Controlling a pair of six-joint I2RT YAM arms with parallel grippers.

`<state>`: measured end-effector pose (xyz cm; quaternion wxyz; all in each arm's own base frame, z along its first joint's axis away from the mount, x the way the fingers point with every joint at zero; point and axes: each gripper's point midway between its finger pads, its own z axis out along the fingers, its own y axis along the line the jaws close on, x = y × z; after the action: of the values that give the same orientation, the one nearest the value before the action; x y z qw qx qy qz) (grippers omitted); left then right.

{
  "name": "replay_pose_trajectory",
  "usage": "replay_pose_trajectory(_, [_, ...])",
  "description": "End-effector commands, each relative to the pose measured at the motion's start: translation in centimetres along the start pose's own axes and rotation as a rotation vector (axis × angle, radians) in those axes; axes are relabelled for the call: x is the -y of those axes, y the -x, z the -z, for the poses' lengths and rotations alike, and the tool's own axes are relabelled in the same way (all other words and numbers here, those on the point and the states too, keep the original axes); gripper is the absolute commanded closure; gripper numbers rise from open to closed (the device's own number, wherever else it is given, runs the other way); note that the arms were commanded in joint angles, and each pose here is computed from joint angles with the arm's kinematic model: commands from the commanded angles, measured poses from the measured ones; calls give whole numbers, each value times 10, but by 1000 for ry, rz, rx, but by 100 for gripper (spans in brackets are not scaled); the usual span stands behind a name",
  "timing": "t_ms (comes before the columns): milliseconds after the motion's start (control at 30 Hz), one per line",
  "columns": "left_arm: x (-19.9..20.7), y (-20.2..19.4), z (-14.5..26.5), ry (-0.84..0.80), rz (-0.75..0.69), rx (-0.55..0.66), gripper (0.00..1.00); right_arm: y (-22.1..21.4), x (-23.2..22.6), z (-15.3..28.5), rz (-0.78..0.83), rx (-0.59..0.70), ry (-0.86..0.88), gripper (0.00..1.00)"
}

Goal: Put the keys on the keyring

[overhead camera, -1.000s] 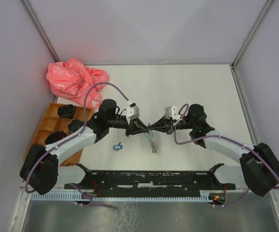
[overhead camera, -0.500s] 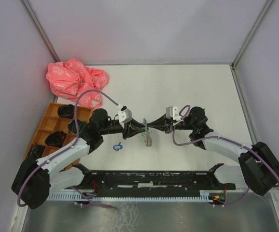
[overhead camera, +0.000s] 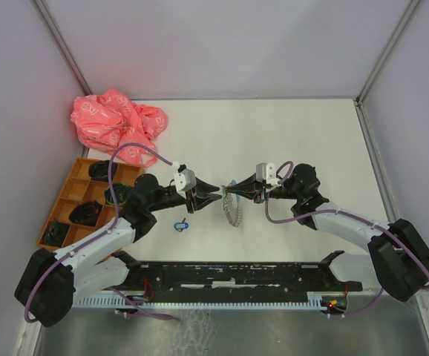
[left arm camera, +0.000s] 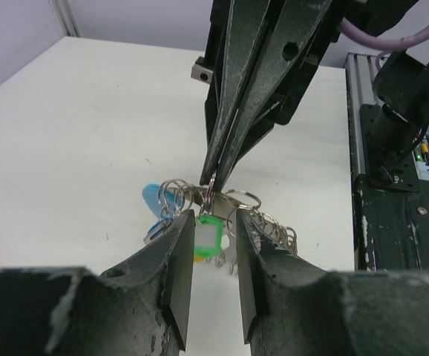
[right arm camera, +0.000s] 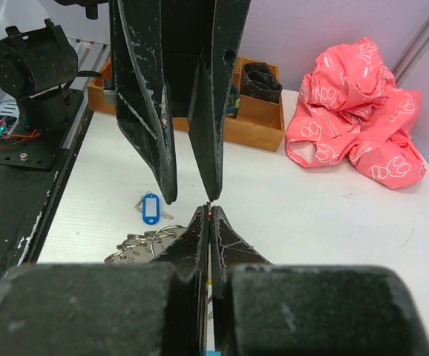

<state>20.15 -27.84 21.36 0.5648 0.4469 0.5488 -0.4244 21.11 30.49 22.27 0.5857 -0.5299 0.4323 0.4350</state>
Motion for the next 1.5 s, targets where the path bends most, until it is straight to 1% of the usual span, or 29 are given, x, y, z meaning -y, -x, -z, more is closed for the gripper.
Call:
replay_pose_trajectory(0, [2,30,-4,-17,-23,112,64,24,7,-3,80,57,-10,99])
replay_pose_trajectory(267, [2,29,-14,-59,-1,110,67,27,5,-3,80,66,-7,99])
replay_pose_trajectory(433, [1,25,-16,-67,6,101,74,27,4,-3,74,68,1,99])
replay_pose_trajectory(700, [0,24,-20,-78,13,94,82,28,2,-4,59,66,16,99])
replay_pose_trajectory(767, [1,24,-21,-84,14,92,87,27,1,-4,53,63,19,99])
replay_pose_trajectory(833, [1,25,-21,-85,13,93,95,26,2,-4,52,59,20,99])
replay_pose_trajectory(867, [1,25,-21,-87,10,92,97,26,1,-4,46,53,24,99])
replay_pose_trajectory(967, [-1,27,-19,-73,1,67,97,21,-1,-3,38,12,33,99])
replay_pose_trajectory(1100, [-9,29,-13,-12,-7,-8,97,4,-1,8,49,-118,8,91])
replay_pose_trajectory(1233, [-13,27,-10,39,-45,-95,97,-6,-4,19,50,-213,-2,78])
replay_pose_trajectory(1333, [-13,12,-11,61,-54,-226,97,-7,2,27,75,-268,-41,66])
replay_pose_trajectory(1400, [-13,8,-13,75,-80,-299,97,-8,6,31,98,-294,-66,62])
replay_pose_trajectory(1467, [-9,5,-15,67,-97,-354,97,-5,6,31,109,-293,-58,60])
